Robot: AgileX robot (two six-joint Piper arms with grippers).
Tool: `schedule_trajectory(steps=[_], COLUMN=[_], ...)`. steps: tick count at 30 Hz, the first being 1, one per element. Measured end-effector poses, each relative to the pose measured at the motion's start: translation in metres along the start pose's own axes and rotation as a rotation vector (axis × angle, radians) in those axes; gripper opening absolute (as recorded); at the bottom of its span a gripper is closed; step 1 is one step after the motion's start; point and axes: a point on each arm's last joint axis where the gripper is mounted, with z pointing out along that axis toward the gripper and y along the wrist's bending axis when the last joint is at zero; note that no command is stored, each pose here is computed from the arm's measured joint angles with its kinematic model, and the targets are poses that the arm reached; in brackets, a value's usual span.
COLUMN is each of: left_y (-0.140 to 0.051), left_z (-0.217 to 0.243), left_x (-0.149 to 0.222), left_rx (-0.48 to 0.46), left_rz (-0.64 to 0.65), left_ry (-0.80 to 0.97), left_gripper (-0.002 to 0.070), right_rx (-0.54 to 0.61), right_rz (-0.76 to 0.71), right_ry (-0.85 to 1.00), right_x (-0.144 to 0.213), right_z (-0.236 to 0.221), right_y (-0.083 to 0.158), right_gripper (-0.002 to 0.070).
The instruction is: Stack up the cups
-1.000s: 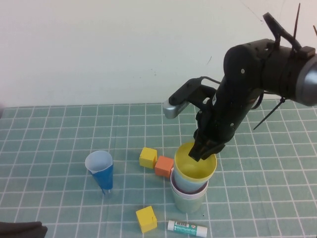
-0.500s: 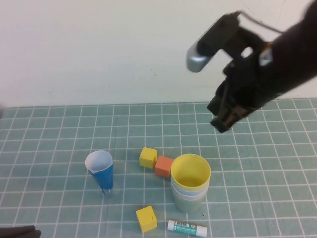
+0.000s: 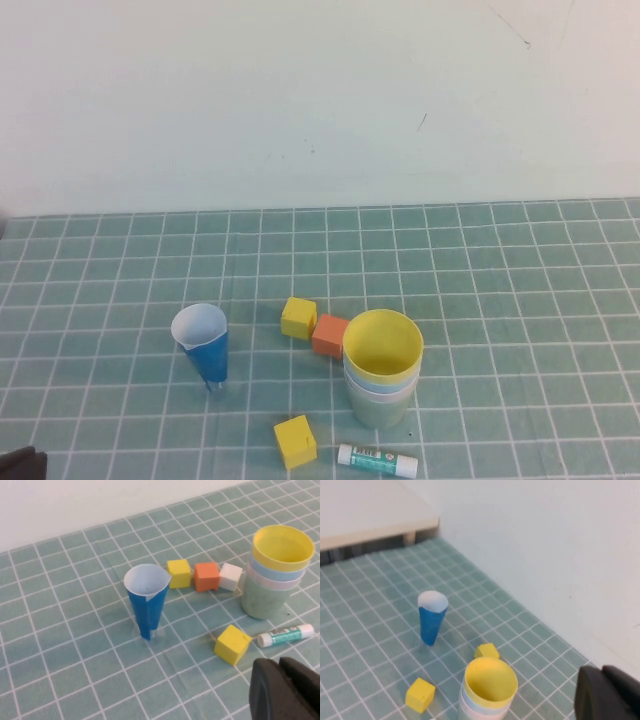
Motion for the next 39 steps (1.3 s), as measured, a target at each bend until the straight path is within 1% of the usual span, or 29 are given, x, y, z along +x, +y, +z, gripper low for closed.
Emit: schedule_trajectory(steps=[4, 9, 27, 31, 33, 36, 39], left_y=[0.001, 0.001, 0.001, 0.001, 0.001, 0.001, 0.001], left_z=[0.001, 0.001, 0.001, 0.001, 0.001, 0.001, 0.001], left_x=[0.000, 0.000, -0.001, -0.001, -0.001, -0.001, 0.000], left_rx=[-0.010, -0.010, -0.010, -0.010, -0.010, -0.010, -0.011], left_rz=[0.008, 0.006, 0.005, 0.005, 0.005, 0.005, 0.005], left_ry=[-0.010, -0.012, -0.017, -0.017, -0.017, -0.017, -0.014], left_gripper=[-0.0001, -0.0001, -0.0001, -0.0001, -0.0001, -0.0001, -0.0001], right_rx=[0.020, 0.029, -0.012, 0.022, 0.048, 0.081, 0.123], right_rz=[0.048, 0.063, 0.046, 0.002, -0.008, -0.036, -0.008], right_ry=[-0.074, -0.119, 0.046, 0.147, 0.167, 0.157, 0.101], right_x=[0.025, 0.039, 0.055, 0.064, 0.068, 0.076, 0.090], right_z=[-0.029, -0.045, -0.044, -0.045, -0.044, -0.036, -0.028], right_y=[0.009, 0.014, 0.018, 0.015, 0.013, 0.012, 0.014], right_gripper=[-0.0001, -0.0001, -0.0001, -0.0001, -0.0001, -0.0002, -0.0002])
